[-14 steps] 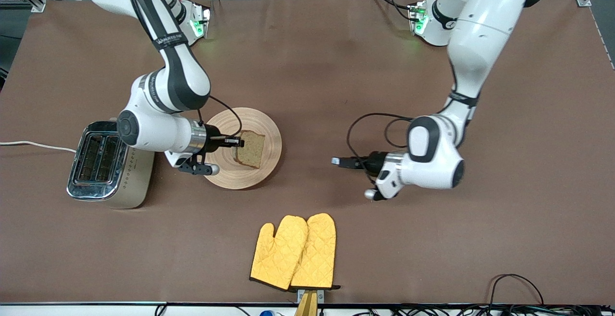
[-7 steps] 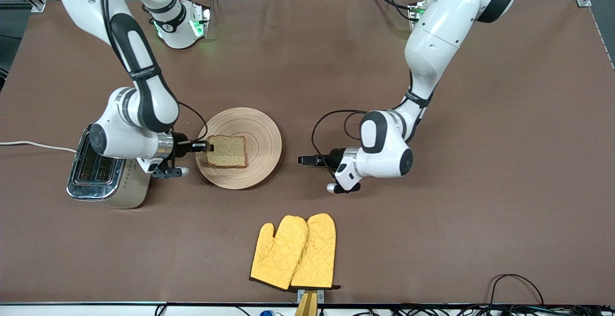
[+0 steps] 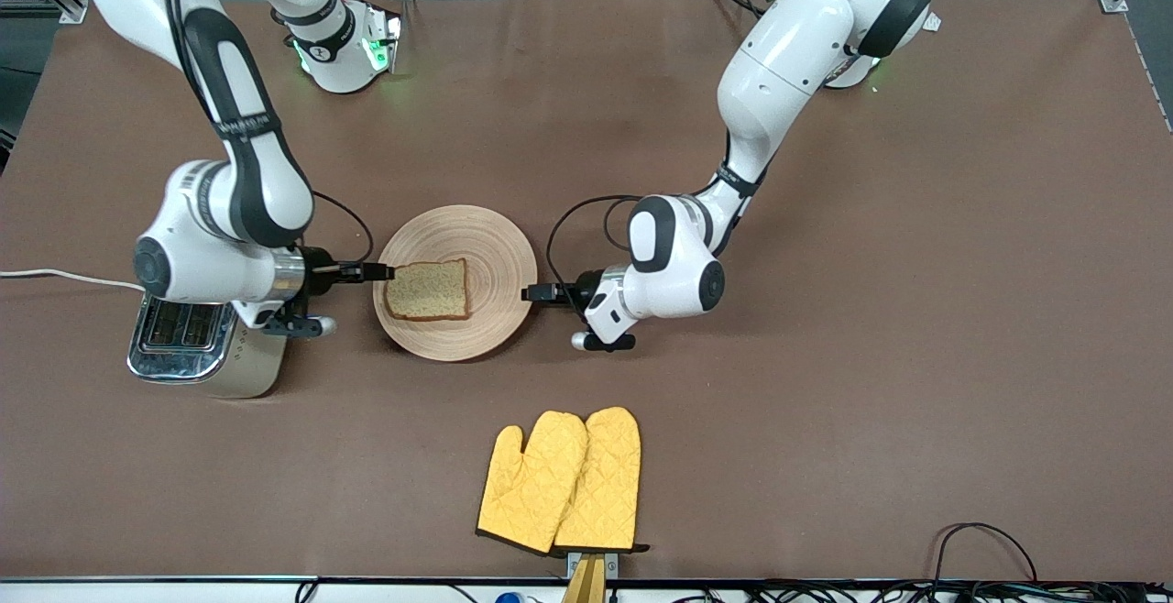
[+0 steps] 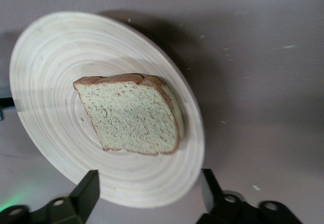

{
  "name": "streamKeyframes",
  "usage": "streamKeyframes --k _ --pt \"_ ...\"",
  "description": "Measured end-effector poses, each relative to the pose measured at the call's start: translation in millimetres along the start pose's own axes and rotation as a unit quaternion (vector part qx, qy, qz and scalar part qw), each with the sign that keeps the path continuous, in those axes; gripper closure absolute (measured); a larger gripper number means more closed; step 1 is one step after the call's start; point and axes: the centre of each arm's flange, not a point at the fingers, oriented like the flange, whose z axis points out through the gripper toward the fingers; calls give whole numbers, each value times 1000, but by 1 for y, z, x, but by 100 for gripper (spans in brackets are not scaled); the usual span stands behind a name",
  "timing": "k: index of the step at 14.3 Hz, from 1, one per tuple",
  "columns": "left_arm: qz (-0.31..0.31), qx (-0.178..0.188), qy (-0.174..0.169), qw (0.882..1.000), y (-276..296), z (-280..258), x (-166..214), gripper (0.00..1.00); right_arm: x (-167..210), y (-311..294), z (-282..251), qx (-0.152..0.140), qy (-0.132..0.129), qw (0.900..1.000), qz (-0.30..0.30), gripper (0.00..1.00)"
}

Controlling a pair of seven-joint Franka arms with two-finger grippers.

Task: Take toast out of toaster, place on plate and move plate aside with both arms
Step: 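Grip the plate rim with the left gripper while the right gripper withdraws, then slide the plate with the left gripper away from the toaster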

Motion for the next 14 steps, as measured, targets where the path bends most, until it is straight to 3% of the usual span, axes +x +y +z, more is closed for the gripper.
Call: streamKeyframes --k 2,6,9,11,13,14 --pt "7 -2 11 1000 8 10 -9 4 -8 -28 -68 -24 12 1000 7 0" --pt "19 10 26 999 12 38 -30 46 -29 -49 -205 -96 73 993 3 0" --pt "41 10 26 999 7 39 -27 76 -36 2 -269 -140 105 984 17 0" --pt "58 4 31 998 14 33 -23 85 -49 33 -294 -147 101 983 38 0" --pt "62 -3 38 997 23 20 -18 86 -79 40 -309 -144 64 986 54 0" --pt "64 -9 41 997 32 8 -15 87 -94 38 -318 -146 63 986 55 0"
